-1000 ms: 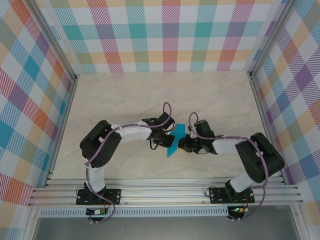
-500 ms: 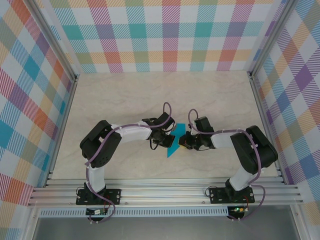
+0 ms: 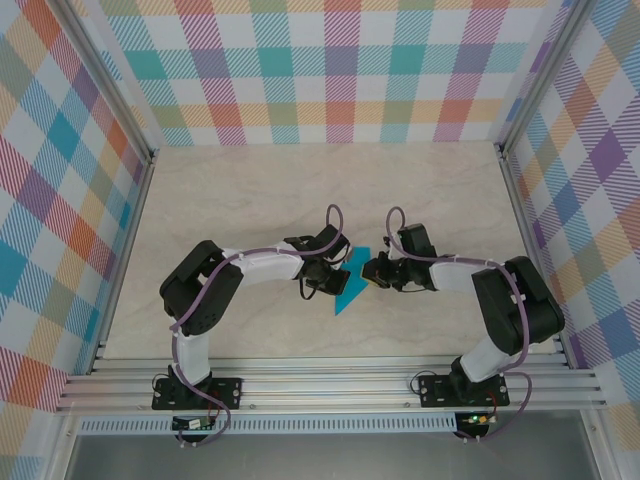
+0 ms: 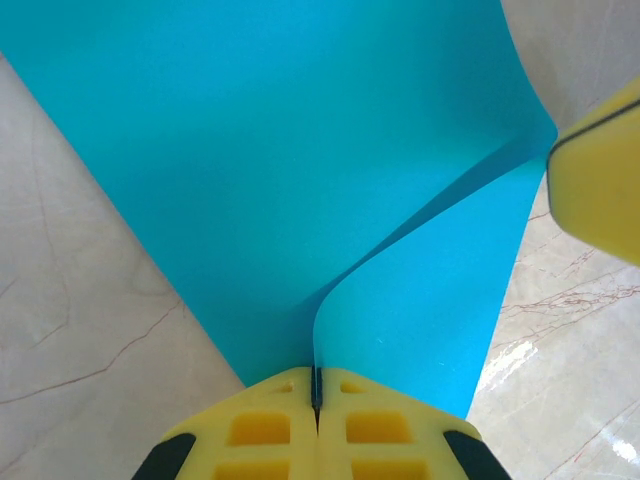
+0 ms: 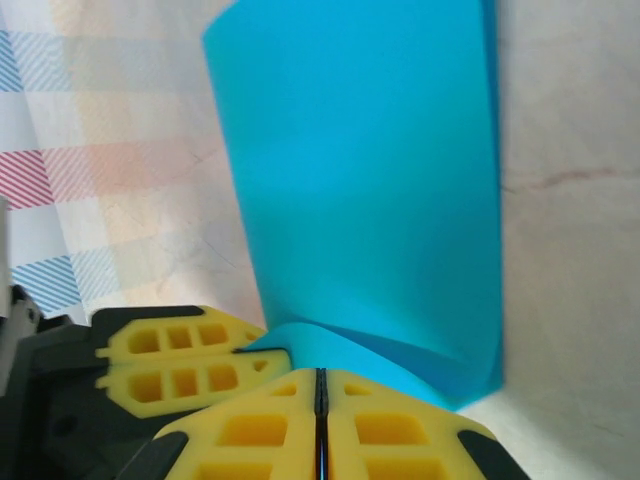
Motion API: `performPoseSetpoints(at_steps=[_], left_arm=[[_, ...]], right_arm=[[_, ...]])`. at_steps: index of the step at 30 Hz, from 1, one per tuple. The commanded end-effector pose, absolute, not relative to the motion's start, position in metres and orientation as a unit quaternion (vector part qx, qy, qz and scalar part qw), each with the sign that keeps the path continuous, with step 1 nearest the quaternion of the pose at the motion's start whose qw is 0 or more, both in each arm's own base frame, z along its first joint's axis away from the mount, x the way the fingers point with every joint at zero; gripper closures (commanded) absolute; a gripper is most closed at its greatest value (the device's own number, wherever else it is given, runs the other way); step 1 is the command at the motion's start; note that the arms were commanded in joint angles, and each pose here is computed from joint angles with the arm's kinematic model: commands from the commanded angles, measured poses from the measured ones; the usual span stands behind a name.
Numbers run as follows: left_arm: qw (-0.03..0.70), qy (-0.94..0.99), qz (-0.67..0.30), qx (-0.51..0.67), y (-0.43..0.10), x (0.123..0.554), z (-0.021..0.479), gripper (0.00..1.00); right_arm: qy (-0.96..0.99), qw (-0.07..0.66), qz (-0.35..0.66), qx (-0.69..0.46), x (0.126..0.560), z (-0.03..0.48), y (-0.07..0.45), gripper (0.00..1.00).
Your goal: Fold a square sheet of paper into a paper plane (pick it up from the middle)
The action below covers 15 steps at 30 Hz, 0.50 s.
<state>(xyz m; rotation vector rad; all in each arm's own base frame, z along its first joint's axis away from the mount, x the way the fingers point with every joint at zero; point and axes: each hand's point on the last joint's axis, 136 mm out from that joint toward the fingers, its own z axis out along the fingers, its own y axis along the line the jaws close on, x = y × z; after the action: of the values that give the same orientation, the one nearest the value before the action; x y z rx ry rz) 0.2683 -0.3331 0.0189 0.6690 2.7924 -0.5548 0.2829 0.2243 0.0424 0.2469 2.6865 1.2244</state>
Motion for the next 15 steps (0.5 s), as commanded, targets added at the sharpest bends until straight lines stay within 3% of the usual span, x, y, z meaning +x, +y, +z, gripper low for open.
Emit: performPoseSetpoints(at_steps=[1, 10, 15], left_arm=[[0.055, 0.958, -0.153, 0.235, -0.316, 0.251, -0.021, 1.0], [0.052, 0.958, -0.151, 0.237, -0.314, 0.249, -0.023, 1.0], [0.05, 0.958, -0.15, 0.238, -0.313, 0.248, -0.024, 1.0]], right_arm=[[0.908, 0.07, 0.407, 0.072, 0.281, 0.033, 0.226, 0.91], [0.92, 0.065, 0.374, 0.102, 0.282, 0.0, 0.207, 0.91], [0.907, 0.076, 0.404, 0.094, 0.287, 0.024, 0.211, 0.91]])
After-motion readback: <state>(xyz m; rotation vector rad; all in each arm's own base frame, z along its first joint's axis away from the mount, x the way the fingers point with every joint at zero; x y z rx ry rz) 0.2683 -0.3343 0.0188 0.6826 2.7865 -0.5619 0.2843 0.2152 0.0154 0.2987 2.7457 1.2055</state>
